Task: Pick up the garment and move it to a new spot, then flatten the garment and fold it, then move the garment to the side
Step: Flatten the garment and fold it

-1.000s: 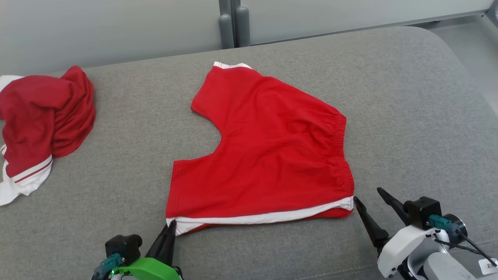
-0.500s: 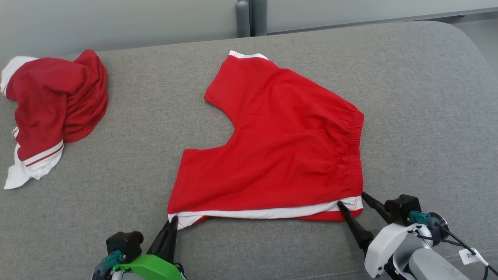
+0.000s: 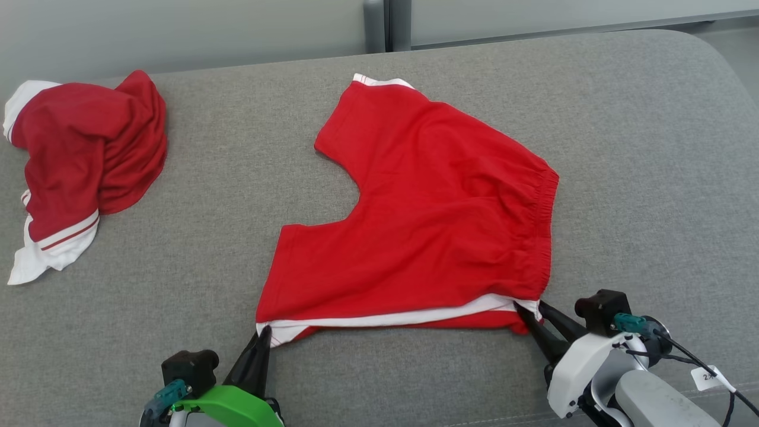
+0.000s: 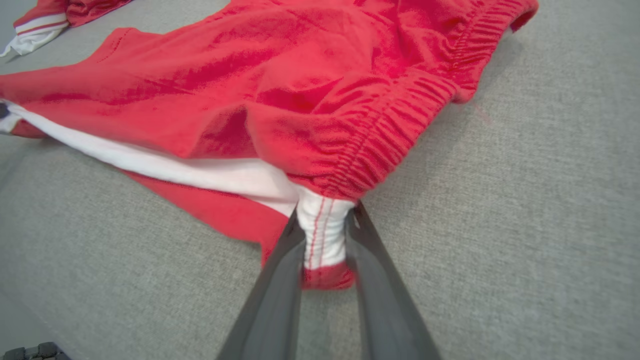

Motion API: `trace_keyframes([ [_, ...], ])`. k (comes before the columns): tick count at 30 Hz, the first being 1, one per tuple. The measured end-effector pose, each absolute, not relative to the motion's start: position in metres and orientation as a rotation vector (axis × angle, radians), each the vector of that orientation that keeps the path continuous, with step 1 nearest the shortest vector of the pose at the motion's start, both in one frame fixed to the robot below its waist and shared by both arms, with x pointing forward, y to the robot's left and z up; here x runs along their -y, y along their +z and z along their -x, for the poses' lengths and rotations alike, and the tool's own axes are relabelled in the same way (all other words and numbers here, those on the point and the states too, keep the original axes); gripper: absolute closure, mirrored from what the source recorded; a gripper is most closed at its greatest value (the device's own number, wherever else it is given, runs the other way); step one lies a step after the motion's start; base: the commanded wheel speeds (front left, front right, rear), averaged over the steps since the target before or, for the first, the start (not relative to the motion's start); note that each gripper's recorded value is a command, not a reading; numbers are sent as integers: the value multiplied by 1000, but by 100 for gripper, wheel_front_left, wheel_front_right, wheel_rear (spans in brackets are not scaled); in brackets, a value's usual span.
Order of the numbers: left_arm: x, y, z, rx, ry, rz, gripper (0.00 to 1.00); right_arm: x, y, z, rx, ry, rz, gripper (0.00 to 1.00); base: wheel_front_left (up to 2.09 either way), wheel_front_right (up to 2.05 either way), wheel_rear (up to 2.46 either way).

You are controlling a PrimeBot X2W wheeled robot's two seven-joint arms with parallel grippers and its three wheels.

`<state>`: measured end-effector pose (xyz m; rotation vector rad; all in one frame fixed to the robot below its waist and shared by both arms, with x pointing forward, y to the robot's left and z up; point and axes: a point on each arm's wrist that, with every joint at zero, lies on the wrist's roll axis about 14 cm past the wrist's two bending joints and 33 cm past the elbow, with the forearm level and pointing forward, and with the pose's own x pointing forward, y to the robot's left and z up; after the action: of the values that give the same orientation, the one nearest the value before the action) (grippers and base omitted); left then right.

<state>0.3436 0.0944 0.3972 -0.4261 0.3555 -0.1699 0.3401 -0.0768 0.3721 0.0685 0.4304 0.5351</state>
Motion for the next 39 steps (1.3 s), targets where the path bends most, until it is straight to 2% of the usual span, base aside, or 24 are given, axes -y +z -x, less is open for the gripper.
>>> trace_keyframes([
  [3, -94, 397, -344, -354, -171, 426, 100, 83, 374, -341, -422, 526, -64, 83, 0, 0, 0],
  [4, -94, 398, -344, -352, -170, 427, 100, 85, 375, -342, -418, 524, -60, 98, 0, 0, 0],
  [5, -94, 399, -345, -347, -168, 428, 100, 87, 377, -344, -406, 521, -62, 100, 0, 0, 0],
  [13, -96, 418, -356, -270, -165, 455, 100, 91, 405, -357, -308, 526, -57, 100, 0, 0, 0],
  [25, -93, 486, -369, -43, -215, 482, 100, 101, 435, -363, -215, 533, -35, 100, 0, 0, 0],
  [39, -99, 571, -349, 227, -249, 473, 100, 107, 468, -347, -121, 575, 4, 100, 0, 0, 0],
])
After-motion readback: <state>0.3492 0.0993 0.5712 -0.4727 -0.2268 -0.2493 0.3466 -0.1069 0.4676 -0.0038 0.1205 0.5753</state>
